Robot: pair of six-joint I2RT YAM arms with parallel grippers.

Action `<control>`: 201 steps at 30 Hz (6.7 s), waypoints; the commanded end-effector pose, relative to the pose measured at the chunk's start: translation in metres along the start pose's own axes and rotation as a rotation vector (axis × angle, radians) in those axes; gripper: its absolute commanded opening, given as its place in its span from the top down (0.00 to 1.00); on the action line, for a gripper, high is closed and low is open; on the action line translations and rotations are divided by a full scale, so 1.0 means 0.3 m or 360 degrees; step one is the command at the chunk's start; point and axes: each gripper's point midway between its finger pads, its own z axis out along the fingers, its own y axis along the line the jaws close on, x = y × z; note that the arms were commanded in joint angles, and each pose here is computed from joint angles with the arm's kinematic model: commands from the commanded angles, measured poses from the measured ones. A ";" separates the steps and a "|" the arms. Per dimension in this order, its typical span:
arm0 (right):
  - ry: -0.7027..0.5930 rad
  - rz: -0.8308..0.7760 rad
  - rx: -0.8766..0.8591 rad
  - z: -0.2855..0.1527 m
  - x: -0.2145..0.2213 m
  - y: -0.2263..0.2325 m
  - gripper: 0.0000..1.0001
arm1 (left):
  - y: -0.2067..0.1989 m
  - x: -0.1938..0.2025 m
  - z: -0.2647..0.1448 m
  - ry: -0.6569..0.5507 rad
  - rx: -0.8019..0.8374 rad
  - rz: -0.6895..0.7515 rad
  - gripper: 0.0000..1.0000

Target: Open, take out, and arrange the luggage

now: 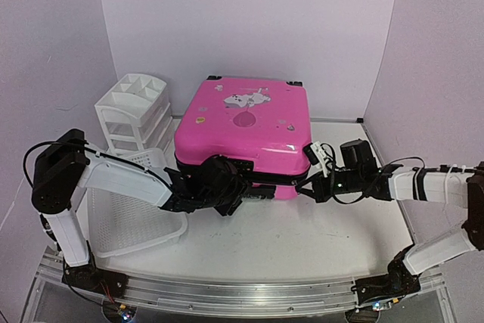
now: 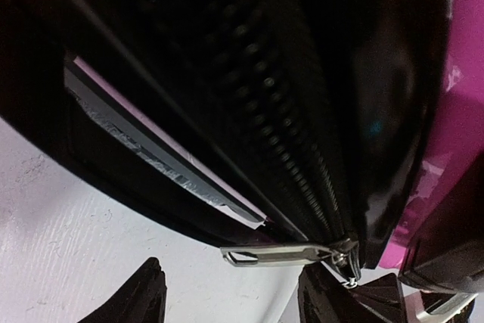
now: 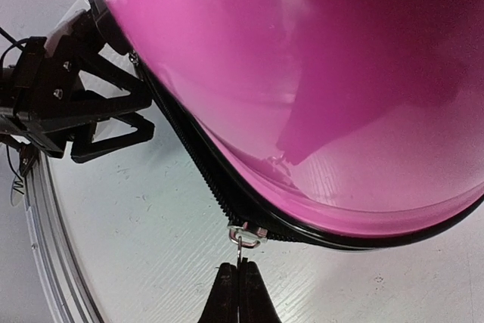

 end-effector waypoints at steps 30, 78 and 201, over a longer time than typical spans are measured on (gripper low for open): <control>-0.0074 -0.0016 -0.0044 -0.032 -0.006 0.119 1.00 | 0.156 -0.198 0.080 -0.0510 0.0127 -0.0203 0.58; -0.0265 -0.0098 0.0379 -0.150 -0.192 -0.488 0.85 | 0.211 -0.205 0.055 -0.0449 0.0048 0.0133 0.62; 0.0008 0.1396 0.0516 -0.476 -0.268 -0.448 0.02 | -0.448 0.184 -0.173 0.0145 0.0821 0.2014 0.15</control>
